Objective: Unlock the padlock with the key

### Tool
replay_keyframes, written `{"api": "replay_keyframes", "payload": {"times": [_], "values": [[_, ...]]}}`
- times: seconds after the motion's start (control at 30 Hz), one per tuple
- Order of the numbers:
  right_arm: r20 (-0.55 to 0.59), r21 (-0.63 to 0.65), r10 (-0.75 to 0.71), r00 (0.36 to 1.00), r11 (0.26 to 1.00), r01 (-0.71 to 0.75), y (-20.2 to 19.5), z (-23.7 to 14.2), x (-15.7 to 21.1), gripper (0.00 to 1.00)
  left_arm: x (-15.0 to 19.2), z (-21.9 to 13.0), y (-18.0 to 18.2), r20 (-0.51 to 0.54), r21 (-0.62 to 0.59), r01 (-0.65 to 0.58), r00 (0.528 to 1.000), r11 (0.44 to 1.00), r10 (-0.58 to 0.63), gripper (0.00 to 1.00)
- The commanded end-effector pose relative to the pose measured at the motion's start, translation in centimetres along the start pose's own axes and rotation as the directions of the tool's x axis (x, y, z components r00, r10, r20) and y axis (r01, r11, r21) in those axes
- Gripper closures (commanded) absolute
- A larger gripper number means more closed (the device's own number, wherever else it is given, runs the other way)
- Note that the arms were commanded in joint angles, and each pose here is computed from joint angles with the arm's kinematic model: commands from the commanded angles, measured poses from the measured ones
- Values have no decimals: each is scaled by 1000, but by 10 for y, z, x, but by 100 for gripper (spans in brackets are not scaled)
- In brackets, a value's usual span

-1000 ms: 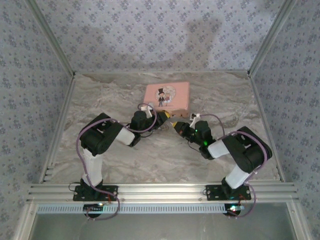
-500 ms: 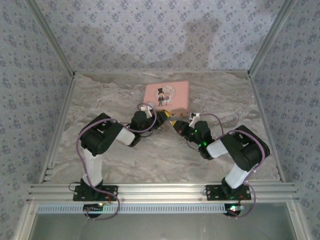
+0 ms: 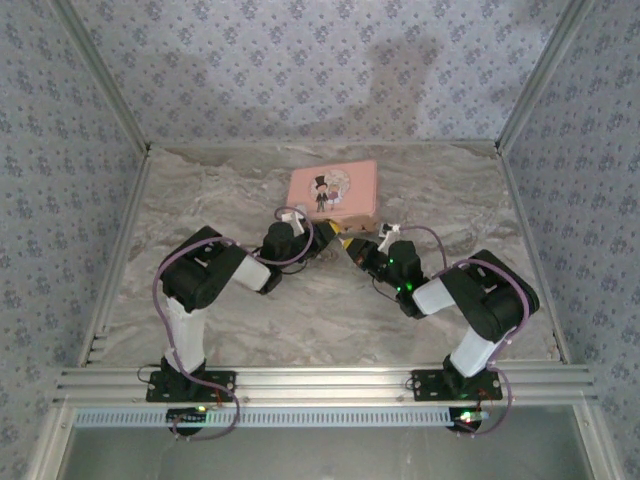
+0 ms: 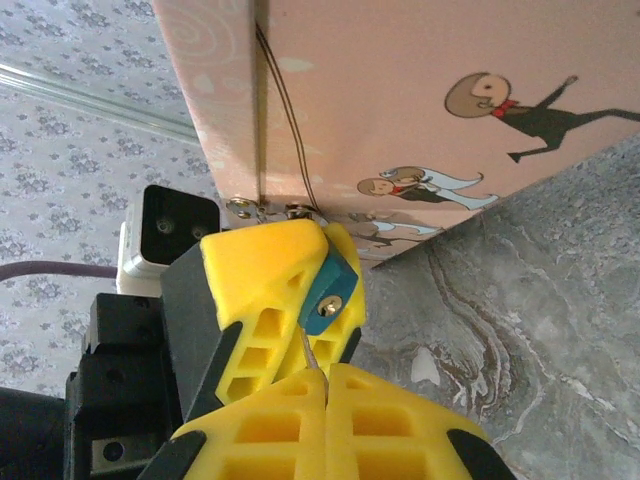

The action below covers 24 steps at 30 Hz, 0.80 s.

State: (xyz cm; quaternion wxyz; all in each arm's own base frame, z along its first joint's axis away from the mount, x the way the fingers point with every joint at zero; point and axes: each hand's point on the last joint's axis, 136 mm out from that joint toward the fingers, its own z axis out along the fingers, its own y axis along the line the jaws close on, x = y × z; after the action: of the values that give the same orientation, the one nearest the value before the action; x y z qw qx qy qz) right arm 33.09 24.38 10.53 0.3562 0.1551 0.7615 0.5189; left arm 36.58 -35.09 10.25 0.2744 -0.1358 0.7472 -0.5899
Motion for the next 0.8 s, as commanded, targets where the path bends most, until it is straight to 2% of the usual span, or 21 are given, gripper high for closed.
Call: {"api": "replay_keyframes", "payload": {"times": [0.0,0.77], "values": [[32,-12,4,999,1000,-4,5,5,-8,100,15,2,11,-42,-24,90,995,996,-91,96],[58,16,0,998,1000,-1,1,10,-14,100,21,6,9,-51,-2,114,992,993,-114,96]]}}
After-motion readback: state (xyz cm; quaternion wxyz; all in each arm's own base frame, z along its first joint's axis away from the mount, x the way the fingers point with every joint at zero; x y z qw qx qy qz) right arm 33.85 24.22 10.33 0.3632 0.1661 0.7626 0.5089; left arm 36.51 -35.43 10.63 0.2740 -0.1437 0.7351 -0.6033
